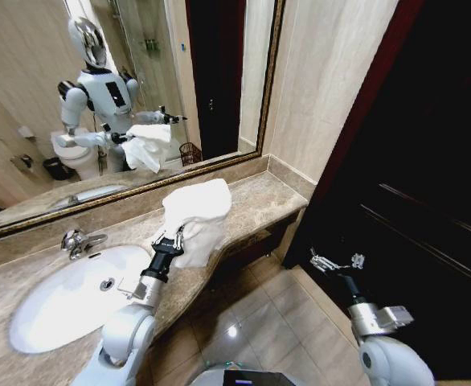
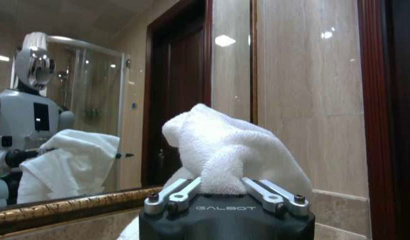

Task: Discard the used towel into the hamper.

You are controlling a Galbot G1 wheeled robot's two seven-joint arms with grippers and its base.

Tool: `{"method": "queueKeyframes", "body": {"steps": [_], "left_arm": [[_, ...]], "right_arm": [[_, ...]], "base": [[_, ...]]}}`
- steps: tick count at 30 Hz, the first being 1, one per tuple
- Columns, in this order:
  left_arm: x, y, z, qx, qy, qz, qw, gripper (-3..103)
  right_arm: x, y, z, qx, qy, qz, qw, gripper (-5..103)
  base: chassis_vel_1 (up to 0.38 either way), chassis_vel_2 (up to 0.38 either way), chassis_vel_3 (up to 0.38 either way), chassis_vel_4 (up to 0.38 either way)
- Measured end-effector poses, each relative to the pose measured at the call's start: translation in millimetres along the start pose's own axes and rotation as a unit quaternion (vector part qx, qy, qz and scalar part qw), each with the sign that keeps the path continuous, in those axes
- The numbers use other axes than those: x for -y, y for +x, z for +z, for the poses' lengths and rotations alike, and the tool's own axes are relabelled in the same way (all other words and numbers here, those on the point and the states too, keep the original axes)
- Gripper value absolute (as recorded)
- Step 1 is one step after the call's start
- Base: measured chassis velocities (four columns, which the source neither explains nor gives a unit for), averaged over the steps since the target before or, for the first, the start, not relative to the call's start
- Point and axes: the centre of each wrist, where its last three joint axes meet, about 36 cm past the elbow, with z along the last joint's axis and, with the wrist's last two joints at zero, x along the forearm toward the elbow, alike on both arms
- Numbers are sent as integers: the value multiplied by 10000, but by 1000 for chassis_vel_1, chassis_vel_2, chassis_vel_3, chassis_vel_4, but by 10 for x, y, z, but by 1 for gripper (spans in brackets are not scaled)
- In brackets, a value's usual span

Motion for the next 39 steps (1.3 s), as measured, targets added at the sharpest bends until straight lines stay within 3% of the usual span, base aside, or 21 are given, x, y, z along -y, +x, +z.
{"method": "queueKeyframes", "body": {"steps": [30, 39], "left_arm": [[46, 7, 96, 25, -59, -102, 9999, 8], [39, 1, 111, 21, -73, -108, 9999, 8]], "right_arm": [[-14, -31, -13, 167, -85, -82, 9998, 100], [81, -49, -48, 200, -18, 188, 9996, 100]], "base": [[68, -72, -78, 65], [-62, -41, -28, -51]]}}
